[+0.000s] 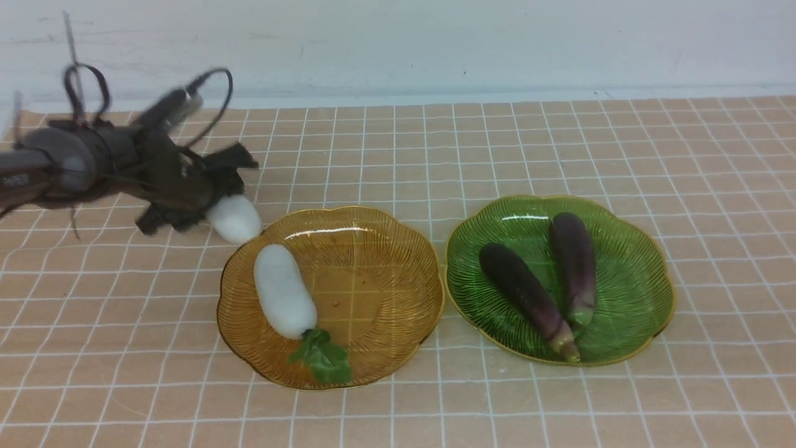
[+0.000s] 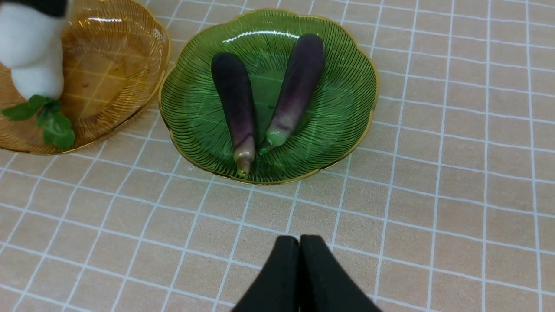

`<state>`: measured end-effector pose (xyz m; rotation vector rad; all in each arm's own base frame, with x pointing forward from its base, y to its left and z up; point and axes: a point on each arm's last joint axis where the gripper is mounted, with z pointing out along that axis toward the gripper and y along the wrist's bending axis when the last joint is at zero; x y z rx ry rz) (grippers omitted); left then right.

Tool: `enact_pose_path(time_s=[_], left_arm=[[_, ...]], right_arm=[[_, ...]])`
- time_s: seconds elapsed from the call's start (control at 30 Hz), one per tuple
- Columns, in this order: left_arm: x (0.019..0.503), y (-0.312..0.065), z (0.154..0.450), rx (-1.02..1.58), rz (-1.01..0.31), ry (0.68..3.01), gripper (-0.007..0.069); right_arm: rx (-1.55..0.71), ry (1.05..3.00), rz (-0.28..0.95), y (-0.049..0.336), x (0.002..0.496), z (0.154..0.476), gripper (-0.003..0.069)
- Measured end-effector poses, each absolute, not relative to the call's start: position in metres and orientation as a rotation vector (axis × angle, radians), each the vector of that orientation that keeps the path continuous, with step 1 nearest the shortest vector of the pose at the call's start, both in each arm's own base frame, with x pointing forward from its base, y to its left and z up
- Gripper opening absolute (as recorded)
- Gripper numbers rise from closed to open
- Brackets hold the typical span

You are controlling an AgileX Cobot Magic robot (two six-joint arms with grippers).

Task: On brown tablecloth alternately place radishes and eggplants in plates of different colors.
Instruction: 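Pick up the white radish and place it in the left plate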

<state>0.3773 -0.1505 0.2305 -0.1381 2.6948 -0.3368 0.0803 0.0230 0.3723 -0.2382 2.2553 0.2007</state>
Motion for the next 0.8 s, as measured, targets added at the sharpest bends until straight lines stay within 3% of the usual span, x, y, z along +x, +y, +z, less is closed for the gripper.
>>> enact_pose_path(time_s=[0.23, 0.33, 0.43, 0.6, 0.67, 0.8], left_arm=[[0.374, -0.157, 0.216, -0.143, -0.328, 2.773, 0.0506], [0.372, -0.156, 0.216, -0.138, -0.318, 2.795, 0.0505], [0.370, -0.155, 0.216, -0.112, -0.301, 2.825, 0.0422], [0.368, -0.155, 0.237, 0.007, -0.287, 2.825, 0.0102], [0.366, -0.154, 0.250, 0.041, -0.293, 2.799, 0.0022], [0.361, -0.153, 0.265, 0.077, -0.302, 2.762, -0.0003]], right_arm=[[-0.216, 2.159, 0.176, 0.010, 0.029, 0.376, -0.0017], [-0.166, 2.052, 0.162, 0.000, -0.002, 0.374, -0.0017], [-0.142, 1.974, 0.166, -0.005, -0.024, 0.359, -0.0017], [-0.128, 1.825, 0.193, -0.004, -0.023, 0.324, -0.0017], [-0.126, 1.807, 0.199, -0.001, -0.009, 0.308, -0.0017], [-0.118, 1.744, 0.206, 0.003, 0.014, 0.286, -0.0017]])
